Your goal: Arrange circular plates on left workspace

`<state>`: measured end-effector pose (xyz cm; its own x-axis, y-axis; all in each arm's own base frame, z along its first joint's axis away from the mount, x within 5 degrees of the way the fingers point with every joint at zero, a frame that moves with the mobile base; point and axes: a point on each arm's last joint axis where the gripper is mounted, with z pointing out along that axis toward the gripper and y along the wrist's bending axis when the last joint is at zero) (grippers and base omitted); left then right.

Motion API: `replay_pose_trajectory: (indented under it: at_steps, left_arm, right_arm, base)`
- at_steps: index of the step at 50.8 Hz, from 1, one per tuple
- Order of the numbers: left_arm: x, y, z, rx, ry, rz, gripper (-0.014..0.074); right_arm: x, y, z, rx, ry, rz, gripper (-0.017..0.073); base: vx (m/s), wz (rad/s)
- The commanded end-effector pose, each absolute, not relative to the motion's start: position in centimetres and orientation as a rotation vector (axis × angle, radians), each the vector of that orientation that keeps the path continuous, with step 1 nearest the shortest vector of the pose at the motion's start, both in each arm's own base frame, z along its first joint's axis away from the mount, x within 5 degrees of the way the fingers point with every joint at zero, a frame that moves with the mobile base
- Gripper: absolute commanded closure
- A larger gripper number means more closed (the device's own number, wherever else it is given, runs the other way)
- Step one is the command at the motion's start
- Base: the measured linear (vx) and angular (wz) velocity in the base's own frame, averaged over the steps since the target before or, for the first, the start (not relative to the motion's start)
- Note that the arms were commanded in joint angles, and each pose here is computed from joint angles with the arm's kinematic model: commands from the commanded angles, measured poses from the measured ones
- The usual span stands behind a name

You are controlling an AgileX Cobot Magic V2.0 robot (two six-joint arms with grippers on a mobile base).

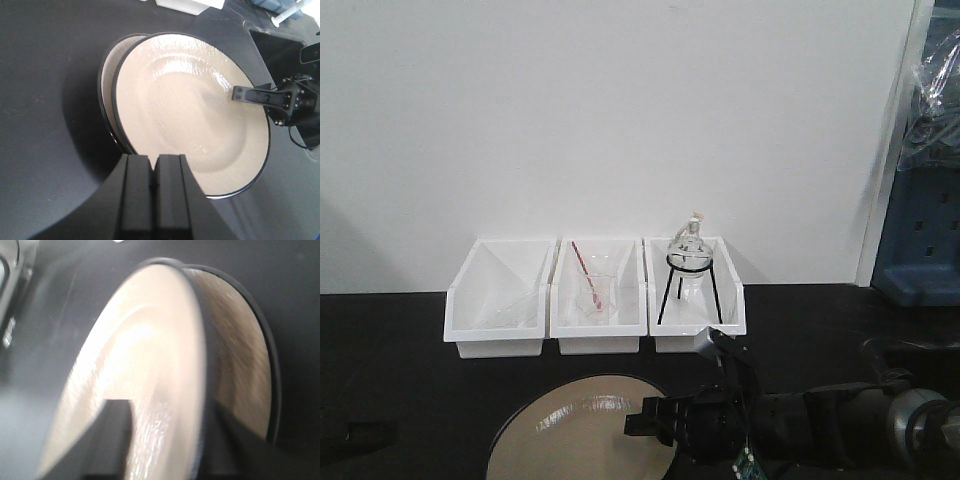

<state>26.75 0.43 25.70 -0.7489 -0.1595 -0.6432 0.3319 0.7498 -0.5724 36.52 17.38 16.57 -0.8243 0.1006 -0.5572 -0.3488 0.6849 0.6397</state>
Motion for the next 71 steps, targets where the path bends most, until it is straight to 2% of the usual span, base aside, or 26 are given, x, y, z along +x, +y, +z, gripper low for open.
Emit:
replay_pose_trajectory:
  at_steps: [1, 5, 12, 24, 29, 34, 36, 40, 43, 44, 49, 57, 71]
  left_arm:
    - [26.7, 0.2, 27.5, 0.121, 2.167, -0.933, 0.0594]
    - [26.7, 0.3, 27.3, 0.13, 2.182, -0.907, 0.0594]
    - [26.7, 0.4, 27.1, 0.14, 2.201, -0.869, 0.0594]
    - [26.8, 0.5, 27.1, 0.133, 2.2, -0.856, 0.0594]
    - [26.8, 0.6, 27.0, 0.142, 2.21, -0.835, 0.0594]
    - [26.7, 0.8, 26.6, 0.175, 2.244, -0.778, 0.0594]
    - [26.6, 0.9, 26.5, 0.187, 2.255, -0.766, 0.0594]
    - [26.4, 0.8, 26.6, 0.215, 2.265, -0.739, 0.0594]
    - [25.8, 0.5, 26.9, 0.225, 2.249, -0.687, 0.0594]
    - [25.5, 0.4, 27.1, 0.229, 2.241, -0.669, 0.0594]
    - [23.5, -0.9, 27.8, 0.32, 2.188, -0.593, 0.0594]
    - [17.9, -3.0, 29.1, 0.464, 2.037, -0.477, 0.0594]
    - [9.0, -4.3, 30.0, 0.494, 1.779, -0.378, 0.0594]
  right_arm:
    - [36.8, 17.5, 19.8, -0.363, 2.184, 1.01, 0.0064]
    - [36.8, 17.2, 19.8, -0.496, 2.153, 0.892, 0.0052]
    - [36.9, 16.7, 20.0, -0.643, 2.113, 0.724, 0.0055]
    - [37.0, 15.1, 22.2, -0.71, 2.054, 0.508, 0.0069]
    - [36.8, 14.1, 24.1, -0.677, 2.018, 0.494, 0.008]
    - [36.3, 12.6, 26.8, -0.546, 1.997, 0.526, 0.0142]
    - [36.0, 11.9, 28.1, -0.481, 1.991, 0.542, 0.0205]
    - [34.8, 10.4, 30.1, -0.379, 1.99, 0.557, 0.0391]
    - [33.4, 9.4, 31.4, -0.368, 1.983, 0.527, 0.0559]
    - [33.0, 9.2, 31.7, -0.381, 1.98, 0.505, 0.0575]
    - [29.4, 7.6, 33.3, -0.389, 1.946, 0.407, 0.0564]
    - [22.8, 5.5, 34.4, -0.342, 1.826, 0.25, 0.0563]
    - [12.7, 2.5, 30.6, -0.186, 1.662, 0.142, 0.0563]
  base:
    - [0.0, 0.0]
    - [0.0, 0.0]
    - [0.0, 0.0]
    - [0.0, 0.0]
    - [0.0, 0.0]
    - [0.0, 0.0]
    - [0.0, 0.0]
    - [0.0, 0.0]
    - [0.0, 0.0]
    - [0.0, 0.0]
    - [0.0, 0.0]
    - [0.0, 0.0]
    - [0.0, 0.0]
